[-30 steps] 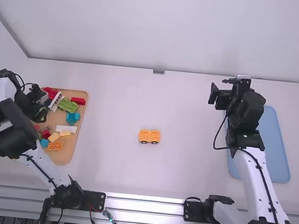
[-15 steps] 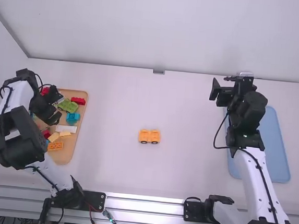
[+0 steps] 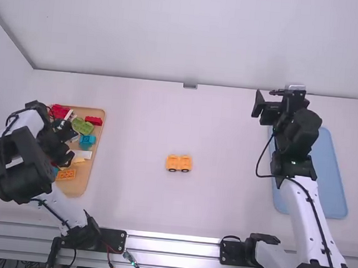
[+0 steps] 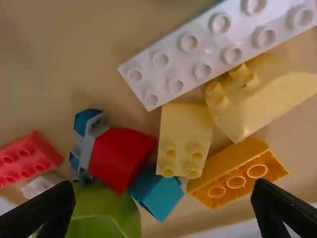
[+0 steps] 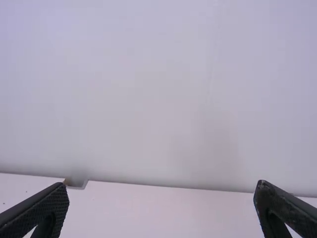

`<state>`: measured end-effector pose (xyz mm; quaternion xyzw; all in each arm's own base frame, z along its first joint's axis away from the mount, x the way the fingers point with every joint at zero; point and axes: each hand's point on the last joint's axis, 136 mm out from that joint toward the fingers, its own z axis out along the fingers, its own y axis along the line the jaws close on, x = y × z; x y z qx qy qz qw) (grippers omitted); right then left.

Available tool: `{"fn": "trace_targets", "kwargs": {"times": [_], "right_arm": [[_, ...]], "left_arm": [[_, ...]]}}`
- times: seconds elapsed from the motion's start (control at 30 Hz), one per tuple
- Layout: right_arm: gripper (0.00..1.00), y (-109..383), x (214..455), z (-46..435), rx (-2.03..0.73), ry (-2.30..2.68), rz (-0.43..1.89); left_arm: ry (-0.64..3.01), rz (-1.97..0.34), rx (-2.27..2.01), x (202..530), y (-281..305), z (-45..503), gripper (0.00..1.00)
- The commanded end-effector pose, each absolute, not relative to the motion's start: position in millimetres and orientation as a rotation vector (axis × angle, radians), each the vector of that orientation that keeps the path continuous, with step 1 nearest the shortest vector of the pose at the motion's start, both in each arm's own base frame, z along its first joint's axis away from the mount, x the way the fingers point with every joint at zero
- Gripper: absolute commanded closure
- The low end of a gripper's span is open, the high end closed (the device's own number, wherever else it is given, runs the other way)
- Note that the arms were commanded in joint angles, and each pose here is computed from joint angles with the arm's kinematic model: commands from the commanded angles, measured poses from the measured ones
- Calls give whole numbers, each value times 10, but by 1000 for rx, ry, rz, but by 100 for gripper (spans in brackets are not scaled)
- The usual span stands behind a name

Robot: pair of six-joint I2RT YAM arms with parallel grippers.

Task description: Assemble lego blocks to make yellow taxi

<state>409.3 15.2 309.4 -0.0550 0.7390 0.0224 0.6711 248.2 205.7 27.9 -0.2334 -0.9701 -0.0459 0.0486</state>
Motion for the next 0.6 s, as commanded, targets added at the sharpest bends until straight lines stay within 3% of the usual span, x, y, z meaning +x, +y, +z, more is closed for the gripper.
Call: {"fn": "trace_targets", "kwargs": {"times": [0.0, 0.3, 0.57], "right_arm": [[1, 158, 4063, 3374, -123, 1600, 50], [1, 242, 4060, 3397, -140, 1589, 65], [1, 295, 4057, 3445, -156, 1568, 68]], "left_arm": [[-2948, -157, -749, 2453, 2049, 311, 8], [-2973, -91, -758, 2461, 1956, 292, 35], [-3015, -39, -760, 2510, 1883, 286, 35]]}}
